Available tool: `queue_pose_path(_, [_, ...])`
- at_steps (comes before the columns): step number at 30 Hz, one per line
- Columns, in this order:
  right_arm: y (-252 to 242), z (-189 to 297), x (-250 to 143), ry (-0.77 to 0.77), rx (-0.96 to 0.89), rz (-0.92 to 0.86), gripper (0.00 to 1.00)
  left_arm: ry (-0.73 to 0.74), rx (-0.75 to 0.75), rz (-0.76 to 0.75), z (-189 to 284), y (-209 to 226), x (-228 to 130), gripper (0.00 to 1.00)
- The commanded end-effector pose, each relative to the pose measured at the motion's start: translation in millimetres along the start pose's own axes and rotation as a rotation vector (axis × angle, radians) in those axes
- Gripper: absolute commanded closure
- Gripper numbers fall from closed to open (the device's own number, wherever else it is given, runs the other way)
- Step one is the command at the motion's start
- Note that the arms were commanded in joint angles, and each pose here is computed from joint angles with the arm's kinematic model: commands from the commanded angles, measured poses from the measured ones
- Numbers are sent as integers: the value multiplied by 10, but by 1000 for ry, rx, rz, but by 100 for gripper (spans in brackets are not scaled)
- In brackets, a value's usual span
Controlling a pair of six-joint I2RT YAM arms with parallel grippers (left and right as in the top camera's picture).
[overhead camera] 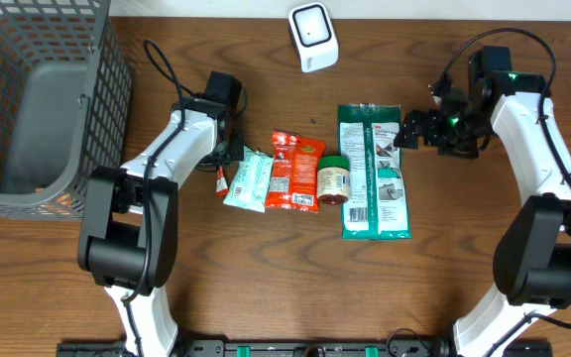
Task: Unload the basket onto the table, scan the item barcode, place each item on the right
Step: 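Lower the red stick packet left of the wipes packet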
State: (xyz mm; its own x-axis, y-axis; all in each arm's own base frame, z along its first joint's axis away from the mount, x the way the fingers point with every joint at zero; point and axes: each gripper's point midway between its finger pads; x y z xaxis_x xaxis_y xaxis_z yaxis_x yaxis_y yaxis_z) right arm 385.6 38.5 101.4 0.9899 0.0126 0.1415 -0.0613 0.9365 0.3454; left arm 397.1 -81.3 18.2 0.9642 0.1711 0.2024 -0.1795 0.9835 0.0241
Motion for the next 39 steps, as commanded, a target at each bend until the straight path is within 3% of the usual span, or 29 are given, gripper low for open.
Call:
queue_pose_path(1, [4, 18, 38, -10, -3, 20, 1, -90, 89, 2, 168, 161, 191, 93])
queue_pose_path(6, [4, 18, 38, -10, -3, 20, 1, -104, 131, -57, 173, 226, 218, 92])
queue_pose_path(12, [4, 18, 38, -10, -3, 20, 1, -50, 36, -62, 93, 72, 74, 92])
queue_pose_path(13, [4, 18, 38, -10, -3, 20, 1, -48, 35, -62, 83, 73, 66, 83])
queue_pose_path(14, [4, 18, 38, -10, -3, 20, 1, -49, 35, -63, 82, 73, 69, 65])
queue_pose_path(20, [4, 18, 38, -10, -3, 20, 1, -122, 9, -83, 441, 32, 323, 60])
queue_pose_path(23, [4, 18, 38, -10, -3, 20, 1, -193, -18, -66, 698, 6, 456, 62])
queue_pose_path(26, [4, 18, 38, -10, -3, 20, 1, -213, -28, -28, 792, 28, 480, 92])
queue_pose_path(39, [4, 18, 38, -10, -3, 20, 1, -58, 32, -5, 136, 101, 148, 93])
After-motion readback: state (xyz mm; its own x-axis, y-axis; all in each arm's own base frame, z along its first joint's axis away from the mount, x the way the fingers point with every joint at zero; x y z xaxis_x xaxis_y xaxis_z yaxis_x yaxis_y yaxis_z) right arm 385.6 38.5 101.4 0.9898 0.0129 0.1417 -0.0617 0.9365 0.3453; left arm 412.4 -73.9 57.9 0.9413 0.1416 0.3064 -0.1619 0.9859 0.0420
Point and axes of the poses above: each gripper's point midway between its finger pads, its own z axis back along the fingers, its own y axis along the line the jaws close on, x = y × z, and after that the axes turned 5 degrees about z, right-handed
